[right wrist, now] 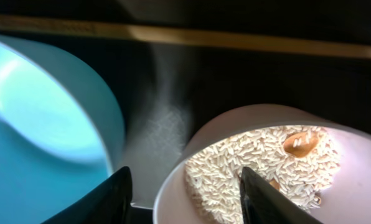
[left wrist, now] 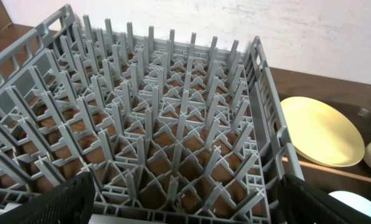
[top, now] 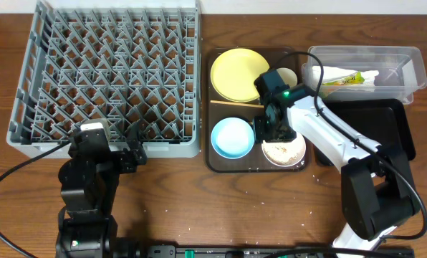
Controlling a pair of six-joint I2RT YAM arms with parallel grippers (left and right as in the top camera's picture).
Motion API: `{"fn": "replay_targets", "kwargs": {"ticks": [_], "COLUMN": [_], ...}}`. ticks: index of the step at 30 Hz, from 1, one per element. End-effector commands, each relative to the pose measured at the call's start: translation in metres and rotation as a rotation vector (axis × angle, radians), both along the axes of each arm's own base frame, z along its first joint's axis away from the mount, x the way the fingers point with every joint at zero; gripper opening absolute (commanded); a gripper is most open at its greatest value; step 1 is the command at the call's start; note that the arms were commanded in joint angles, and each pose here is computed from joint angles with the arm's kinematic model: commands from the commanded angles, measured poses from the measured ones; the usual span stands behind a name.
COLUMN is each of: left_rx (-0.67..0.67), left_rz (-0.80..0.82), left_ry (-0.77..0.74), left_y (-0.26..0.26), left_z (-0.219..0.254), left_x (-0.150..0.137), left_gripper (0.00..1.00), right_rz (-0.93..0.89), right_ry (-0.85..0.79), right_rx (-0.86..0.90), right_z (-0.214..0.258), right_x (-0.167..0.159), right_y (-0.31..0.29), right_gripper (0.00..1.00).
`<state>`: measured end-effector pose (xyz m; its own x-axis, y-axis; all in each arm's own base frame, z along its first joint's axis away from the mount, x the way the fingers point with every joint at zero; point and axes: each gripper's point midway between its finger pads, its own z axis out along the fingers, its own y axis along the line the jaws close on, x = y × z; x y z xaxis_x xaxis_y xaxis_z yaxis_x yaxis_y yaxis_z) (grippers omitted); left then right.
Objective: Sort waste into correct bins and load items into the dishwasher
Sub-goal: 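Grasp rim of white rice bowl with right gripper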
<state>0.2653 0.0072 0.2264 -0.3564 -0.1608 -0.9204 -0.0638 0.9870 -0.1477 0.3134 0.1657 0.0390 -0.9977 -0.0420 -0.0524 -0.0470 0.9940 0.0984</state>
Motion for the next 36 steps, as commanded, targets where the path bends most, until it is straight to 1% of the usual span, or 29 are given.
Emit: {"fn": "replay_targets", "kwargs": {"ticks": [1, 4, 8, 10, 13, 15, 16, 17, 22, 26, 30, 33, 36], "left_rx": [0.007, 0.007, 0.007, 0.007, 0.007, 0.007, 0.007, 0.007, 0.007, 0.007, 0.007, 0.007, 0.007], "left_rz": [-0.009, -0.009, -0.009, -0.009, -0.009, -0.009, -0.009, -0.009, -0.009, -0.009, -0.009, -0.009, -0.009], "left_ry": [-0.017, -0.017, -0.017, -0.017, -0.017, -0.017, -0.017, -0.017, -0.017, -0.017, -0.017, -0.017, -0.017], "left_y": [-0.001, -0.001, -0.001, -0.001, -0.001, -0.001, -0.001, -0.001, -0.001, -0.001, -0.001, -0.001, -0.001], "left_z": [0.008, 0.008, 0.008, 0.008, 0.008, 0.008, 0.008, 0.008, 0.008, 0.008, 0.008, 0.008, 0.008], "left_x": [0.000, 0.000, 0.000, 0.000, 0.000, 0.000, 0.000, 0.000, 0.000, 0.000, 0.000, 0.000, 0.000], "left_gripper": [0.95, 0.95, 0.95, 0.95, 0.95, 0.95, 0.95, 0.95, 0.95, 0.95, 0.95, 0.95, 0.95], "right_rz": [-0.001, 0.010, 0.027, 0.032, 0.031, 0.031, 0.031, 0.031, 0.031, 0.033, 0.071, 0.033, -0.018], "right_ry": [0.010, 0.000, 0.007, 0.012, 0.013, 0.016, 0.018, 0.019, 0.023, 0.040, 0.037, 0.001, -0.035], "right_rx": [-0.026, -0.023, -0.027, -0.030, -0.030, -0.032, -0.033, -0.033, -0.029, 0.016, 0.174, 0.289, 0.413], "right_z": [-0.012, -0.016, -0.020, -0.020, -0.020, -0.020, -0.020, -0.020, -0.019, -0.006, 0.030, 0.063, 0.094], "right_x": [-0.006, -0.005, -0.009, -0.011, -0.011, -0.012, -0.012, -0.012, -0.013, -0.015, -0.013, -0.006, 0.000], "right_y": [-0.003, -0.002, -0.003, -0.004, -0.004, -0.004, -0.005, -0.005, -0.004, 0.003, 0.019, 0.016, 0.000], "right_gripper": [0.50, 0.49, 0.41, 0.32, 0.23, 0.15, 0.07, 0.01, 0.01, 0.01, 0.01, 0.01, 0.01]}}
